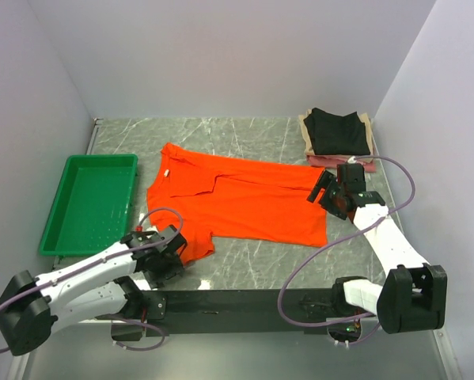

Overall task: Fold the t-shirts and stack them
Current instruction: Fold the tshirt

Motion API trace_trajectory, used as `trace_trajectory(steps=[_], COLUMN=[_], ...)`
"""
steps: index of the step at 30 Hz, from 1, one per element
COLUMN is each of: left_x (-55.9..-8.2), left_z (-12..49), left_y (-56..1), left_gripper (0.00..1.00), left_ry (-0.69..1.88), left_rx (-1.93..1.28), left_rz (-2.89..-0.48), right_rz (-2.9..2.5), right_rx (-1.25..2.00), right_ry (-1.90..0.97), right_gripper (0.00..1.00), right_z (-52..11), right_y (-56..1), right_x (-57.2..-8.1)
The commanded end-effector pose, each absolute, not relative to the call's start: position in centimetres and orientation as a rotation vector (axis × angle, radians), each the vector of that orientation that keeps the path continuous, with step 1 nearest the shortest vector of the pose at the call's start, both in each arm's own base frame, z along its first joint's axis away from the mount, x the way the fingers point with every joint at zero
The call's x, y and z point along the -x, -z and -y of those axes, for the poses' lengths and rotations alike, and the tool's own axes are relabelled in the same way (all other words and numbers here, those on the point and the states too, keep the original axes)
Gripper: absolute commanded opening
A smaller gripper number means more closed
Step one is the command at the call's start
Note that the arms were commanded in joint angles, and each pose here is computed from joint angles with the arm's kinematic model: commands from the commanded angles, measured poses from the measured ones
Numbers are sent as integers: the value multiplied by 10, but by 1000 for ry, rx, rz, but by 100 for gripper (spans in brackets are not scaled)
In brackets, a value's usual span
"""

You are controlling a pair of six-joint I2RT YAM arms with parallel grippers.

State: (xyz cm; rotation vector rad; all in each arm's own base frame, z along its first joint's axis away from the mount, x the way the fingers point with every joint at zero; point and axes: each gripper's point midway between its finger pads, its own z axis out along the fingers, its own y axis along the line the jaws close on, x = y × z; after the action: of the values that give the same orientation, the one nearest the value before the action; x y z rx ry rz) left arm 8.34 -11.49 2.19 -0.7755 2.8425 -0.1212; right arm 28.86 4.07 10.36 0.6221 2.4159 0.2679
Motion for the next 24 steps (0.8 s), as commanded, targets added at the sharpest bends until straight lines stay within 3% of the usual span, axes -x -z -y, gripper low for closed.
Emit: trace_trajectory(steps=[1,5,16,24], left_x=[-99,-108,-132,-139], left_z=[121,115,135,132], left_y=[-24,-21,-29,-19], left_gripper=[63,54,58,52], left_ry=[99,7,112,65], left_rx=[809,807,676,660], left_rz=[-2790,-2759,-2751,-2767], right_rz=[-2385,-2393,-2427,-2425], right_rx=[-627,-628,-626,-616], right_ry=[-248,-247,-162,-193], right_gripper=[88,88,88,87], right_z=[-37,-37,-26,-30], right_y=[-106,-103,-90,-92], right_x=[-291,-288,-273,-277])
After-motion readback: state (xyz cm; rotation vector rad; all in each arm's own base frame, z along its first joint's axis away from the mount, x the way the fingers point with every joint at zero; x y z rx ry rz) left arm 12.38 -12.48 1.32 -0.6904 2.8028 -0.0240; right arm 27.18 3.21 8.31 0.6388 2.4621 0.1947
